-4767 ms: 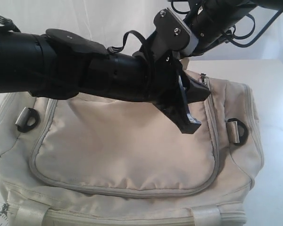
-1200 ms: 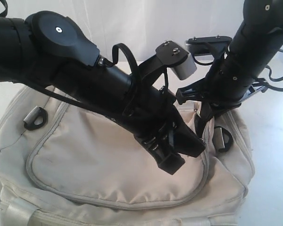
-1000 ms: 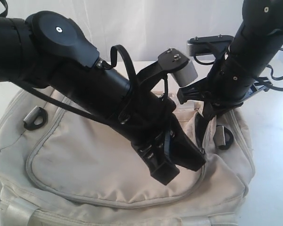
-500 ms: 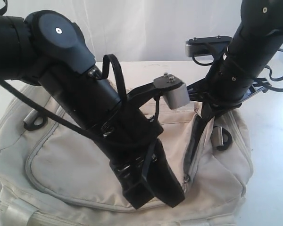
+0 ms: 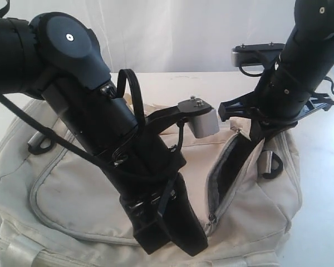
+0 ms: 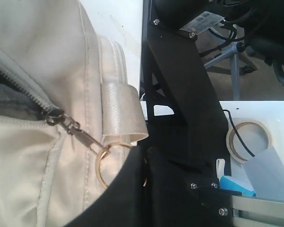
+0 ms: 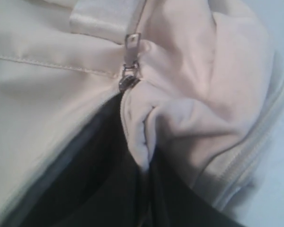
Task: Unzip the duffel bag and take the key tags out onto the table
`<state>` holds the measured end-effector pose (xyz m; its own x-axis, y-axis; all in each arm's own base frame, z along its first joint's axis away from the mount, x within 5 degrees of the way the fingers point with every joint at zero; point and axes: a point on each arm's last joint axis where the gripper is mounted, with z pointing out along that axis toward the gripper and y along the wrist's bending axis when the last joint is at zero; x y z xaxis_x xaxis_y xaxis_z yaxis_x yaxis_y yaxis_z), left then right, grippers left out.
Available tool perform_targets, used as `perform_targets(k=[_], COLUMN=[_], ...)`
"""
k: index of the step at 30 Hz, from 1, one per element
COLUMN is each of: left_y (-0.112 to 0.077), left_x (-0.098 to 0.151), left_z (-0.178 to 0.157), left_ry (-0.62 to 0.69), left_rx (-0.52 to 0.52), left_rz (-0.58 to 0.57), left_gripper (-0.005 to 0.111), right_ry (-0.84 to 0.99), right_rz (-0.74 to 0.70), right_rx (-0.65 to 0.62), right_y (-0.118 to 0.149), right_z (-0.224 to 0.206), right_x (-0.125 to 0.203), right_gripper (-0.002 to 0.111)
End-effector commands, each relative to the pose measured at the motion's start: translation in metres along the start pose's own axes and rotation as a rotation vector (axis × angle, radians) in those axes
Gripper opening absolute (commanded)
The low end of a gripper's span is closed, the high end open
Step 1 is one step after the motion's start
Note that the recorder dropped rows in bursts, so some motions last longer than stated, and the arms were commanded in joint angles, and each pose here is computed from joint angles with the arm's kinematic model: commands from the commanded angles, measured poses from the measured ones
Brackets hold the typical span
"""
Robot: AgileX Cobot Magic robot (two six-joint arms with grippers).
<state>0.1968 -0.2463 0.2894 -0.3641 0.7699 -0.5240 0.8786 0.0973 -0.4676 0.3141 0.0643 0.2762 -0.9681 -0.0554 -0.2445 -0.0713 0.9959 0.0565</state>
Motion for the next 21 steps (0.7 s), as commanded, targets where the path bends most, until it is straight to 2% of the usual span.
perform_targets(k=[1,7,11,14,18,21], left_y=[-0.021,-0.016,-0.012,-0.012,-0.016,-0.018], left_x=[0.014,0.020,0.015,0.008,0.002,-0.001], left_z=[-0.003,-0.003,-0.001,-0.001,-0.001,-0.001], left_ry=[0.144,0.212,0.148,0.073,0.004,-0.029], left_rx=[0.157,0.097,0.061,0.061,0.108,0.130], left_rz=[0.001,-0.032,-0.032,-0.001,0.047,0.082], left_gripper=[0.000,0.000,0.000,0.000,0.000,0.000], right_ry=[-0.097,-0.091,-0.097,-0.105,-0.130,-0.156], right_rz=[-0.014,-0.006,-0.025,-0.021,-0.033,-0.036], right_rx=[0.118,0.103,0.035,-0.003,-0.015,-0.034], right_y=[-0.029,-0.029,-0.023,-0.020,-0.018,-0.016], right_z=[-0.002,-0.002,-0.002,-0.005,-0.016,-0.032], right_x=[-0.011,-0.010,-0.011,-0.010,-0.008,-0.004], right_gripper=[0.000,0.000,0.001,0.016,0.052,0.068])
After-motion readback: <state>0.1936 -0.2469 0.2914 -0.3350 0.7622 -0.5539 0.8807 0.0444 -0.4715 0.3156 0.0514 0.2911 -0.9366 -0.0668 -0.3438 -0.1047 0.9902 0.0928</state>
